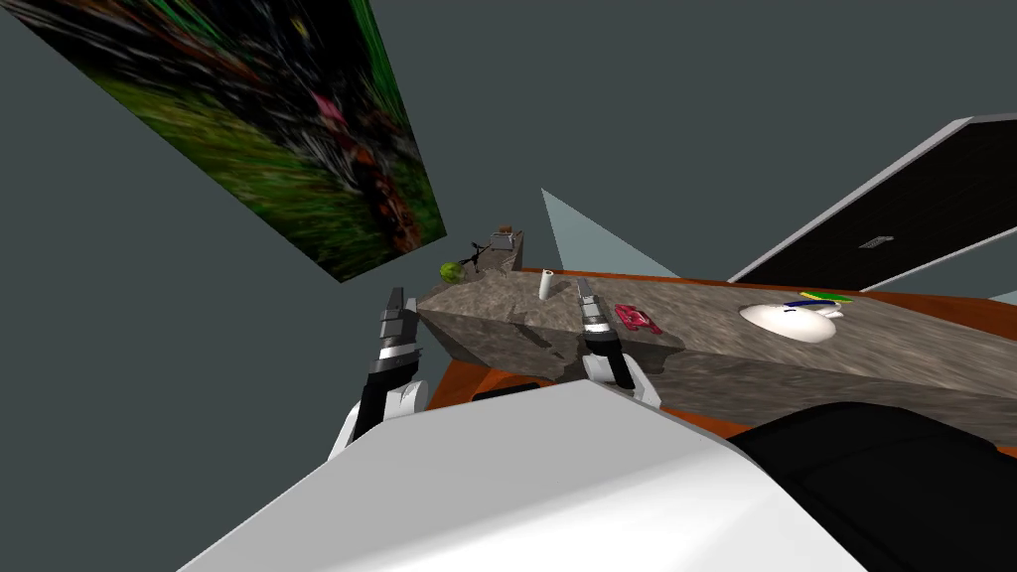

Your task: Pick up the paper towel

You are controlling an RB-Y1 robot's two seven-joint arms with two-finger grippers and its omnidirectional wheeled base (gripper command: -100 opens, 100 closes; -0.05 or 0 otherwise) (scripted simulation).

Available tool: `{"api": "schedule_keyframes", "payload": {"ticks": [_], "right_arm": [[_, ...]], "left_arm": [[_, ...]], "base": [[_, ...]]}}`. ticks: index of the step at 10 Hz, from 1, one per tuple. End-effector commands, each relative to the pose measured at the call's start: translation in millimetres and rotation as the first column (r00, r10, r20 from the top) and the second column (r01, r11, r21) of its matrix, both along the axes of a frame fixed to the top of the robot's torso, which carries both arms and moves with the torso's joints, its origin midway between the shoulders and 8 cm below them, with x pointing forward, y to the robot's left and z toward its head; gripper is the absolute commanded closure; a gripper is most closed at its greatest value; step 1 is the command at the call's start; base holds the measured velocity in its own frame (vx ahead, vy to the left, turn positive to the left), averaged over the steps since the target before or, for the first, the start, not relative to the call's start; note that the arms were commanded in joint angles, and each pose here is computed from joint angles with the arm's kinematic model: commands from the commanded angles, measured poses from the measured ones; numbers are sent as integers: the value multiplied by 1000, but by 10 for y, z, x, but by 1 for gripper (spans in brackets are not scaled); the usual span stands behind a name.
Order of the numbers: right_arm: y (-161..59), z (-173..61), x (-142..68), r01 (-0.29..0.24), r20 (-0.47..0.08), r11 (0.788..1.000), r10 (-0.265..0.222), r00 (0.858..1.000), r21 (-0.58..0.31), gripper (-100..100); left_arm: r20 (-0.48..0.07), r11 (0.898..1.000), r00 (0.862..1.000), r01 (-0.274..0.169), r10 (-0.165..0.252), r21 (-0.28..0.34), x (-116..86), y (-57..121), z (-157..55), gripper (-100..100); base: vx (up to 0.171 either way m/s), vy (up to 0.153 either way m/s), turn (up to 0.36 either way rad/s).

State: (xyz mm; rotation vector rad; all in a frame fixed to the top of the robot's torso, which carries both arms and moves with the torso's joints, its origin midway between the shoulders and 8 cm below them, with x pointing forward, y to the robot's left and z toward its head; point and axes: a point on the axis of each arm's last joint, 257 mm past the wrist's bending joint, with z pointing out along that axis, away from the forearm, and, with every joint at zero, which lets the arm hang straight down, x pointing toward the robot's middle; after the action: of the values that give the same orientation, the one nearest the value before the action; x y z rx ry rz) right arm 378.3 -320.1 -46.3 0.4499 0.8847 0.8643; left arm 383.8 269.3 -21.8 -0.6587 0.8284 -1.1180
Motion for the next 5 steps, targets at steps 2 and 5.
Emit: {"api": "schedule_keyframes", "payload": {"ticks": [2,5], "right_arm": [[-180,-153,106,78,-38,994,-81,996,-76,-100],[-386,-361,225,161,-80,973,-176,981,-166,-100]], "left_arm": [[0,1000,1000,0,0,0,0,0,0,0],[0,1000,1000,0,0,0,0,0,0,0]], "base": [[-83,64,66],[-63,53,55]]}}
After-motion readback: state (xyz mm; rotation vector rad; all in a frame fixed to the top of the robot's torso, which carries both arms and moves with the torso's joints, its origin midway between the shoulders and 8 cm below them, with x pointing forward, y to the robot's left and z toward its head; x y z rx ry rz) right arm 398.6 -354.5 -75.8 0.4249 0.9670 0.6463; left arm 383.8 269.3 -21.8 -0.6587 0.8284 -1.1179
